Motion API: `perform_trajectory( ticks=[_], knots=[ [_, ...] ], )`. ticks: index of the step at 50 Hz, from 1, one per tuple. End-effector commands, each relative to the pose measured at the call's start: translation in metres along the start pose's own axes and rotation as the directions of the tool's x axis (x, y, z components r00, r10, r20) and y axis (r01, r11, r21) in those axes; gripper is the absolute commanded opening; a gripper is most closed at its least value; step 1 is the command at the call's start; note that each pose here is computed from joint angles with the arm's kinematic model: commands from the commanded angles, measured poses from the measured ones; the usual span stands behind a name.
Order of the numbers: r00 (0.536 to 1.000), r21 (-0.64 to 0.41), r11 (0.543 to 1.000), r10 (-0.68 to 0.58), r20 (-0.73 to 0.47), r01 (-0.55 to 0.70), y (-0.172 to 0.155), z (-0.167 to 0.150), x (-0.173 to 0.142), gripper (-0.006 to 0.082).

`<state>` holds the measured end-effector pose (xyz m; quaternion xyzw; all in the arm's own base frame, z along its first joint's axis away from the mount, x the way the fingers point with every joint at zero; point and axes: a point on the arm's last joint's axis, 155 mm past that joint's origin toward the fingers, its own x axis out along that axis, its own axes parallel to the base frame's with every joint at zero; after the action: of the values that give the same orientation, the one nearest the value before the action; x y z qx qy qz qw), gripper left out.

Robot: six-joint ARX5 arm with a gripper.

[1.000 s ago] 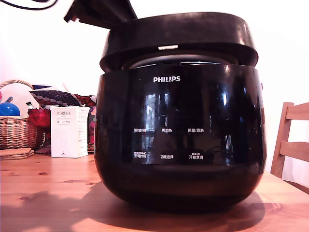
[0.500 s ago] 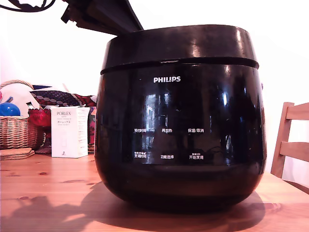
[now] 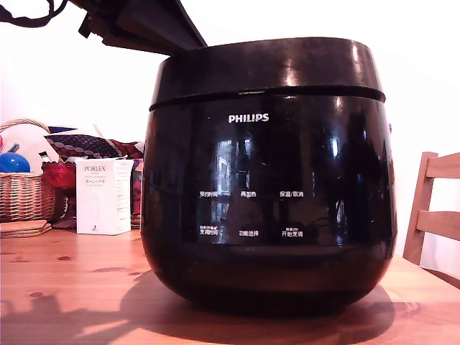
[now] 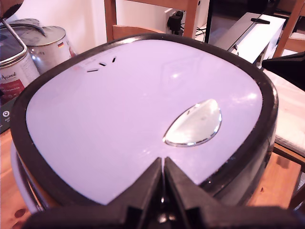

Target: Close the rice cooker by pressing the lid down with medium force

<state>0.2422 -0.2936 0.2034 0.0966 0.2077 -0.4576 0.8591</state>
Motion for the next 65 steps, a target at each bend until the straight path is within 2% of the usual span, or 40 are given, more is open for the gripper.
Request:
perform_trajectory(
  ticks=[1, 23, 41, 54, 59, 65],
  knots=[
    [0.966, -0.048, 0.999, -0.032, -0.257, 0.020, -0.005, -0.094, 0.016, -0.0020],
    [0.946, -0.060, 0.998, -0.044, -0.322, 0.026, -0.007, -0.115, 0.024, -0.0021],
    [0.903, -0.074, 0.997, -0.056, -0.426, 0.027, -0.010, -0.153, 0.020, -0.0021],
    [0.888, -0.079, 0.997, -0.060, -0.456, 0.026, -0.011, -0.166, 0.016, -0.0020],
    [0.906, -0.076, 0.997, -0.054, -0.420, 0.025, -0.010, -0.157, 0.020, -0.0020],
    [0.957, -0.064, 0.998, -0.040, -0.286, 0.022, -0.007, -0.119, 0.028, -0.0020]
  ],
)
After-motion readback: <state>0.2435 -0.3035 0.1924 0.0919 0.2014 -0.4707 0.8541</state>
